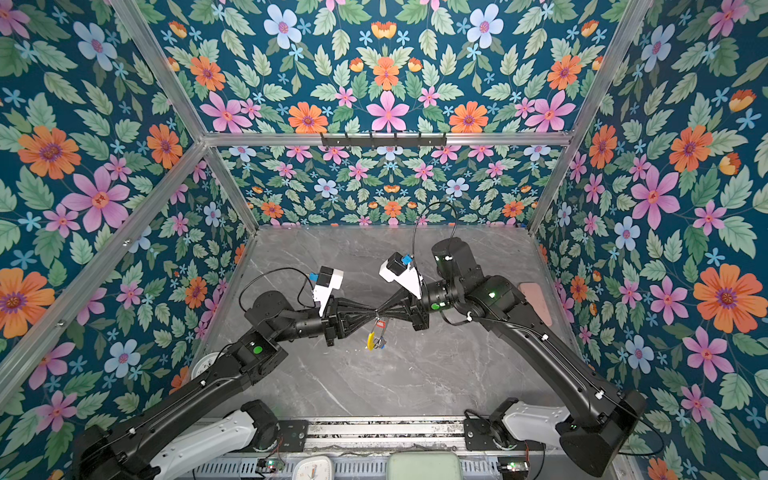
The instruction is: Remove the keys from the keyring
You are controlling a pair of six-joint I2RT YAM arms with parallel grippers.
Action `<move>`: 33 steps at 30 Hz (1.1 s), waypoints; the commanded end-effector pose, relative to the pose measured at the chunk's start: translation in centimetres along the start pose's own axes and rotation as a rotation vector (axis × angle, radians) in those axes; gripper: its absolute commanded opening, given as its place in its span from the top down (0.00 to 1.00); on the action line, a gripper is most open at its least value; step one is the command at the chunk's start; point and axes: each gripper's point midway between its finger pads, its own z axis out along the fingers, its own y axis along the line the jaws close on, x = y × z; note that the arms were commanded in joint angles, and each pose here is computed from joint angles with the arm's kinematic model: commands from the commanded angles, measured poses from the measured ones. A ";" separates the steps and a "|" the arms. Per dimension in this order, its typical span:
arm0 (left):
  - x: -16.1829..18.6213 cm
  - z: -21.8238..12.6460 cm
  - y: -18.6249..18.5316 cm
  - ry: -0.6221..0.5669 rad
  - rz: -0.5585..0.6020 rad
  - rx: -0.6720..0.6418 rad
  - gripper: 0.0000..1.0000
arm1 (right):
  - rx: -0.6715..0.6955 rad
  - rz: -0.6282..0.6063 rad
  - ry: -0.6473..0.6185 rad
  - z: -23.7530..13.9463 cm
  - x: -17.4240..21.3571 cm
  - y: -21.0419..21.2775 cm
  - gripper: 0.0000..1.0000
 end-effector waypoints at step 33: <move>-5.0 -2.3 -1.7 -0.414 0.193 0.074 0.97 | 0.072 0.045 -0.647 -3.3 -6.1 -0.3 0.54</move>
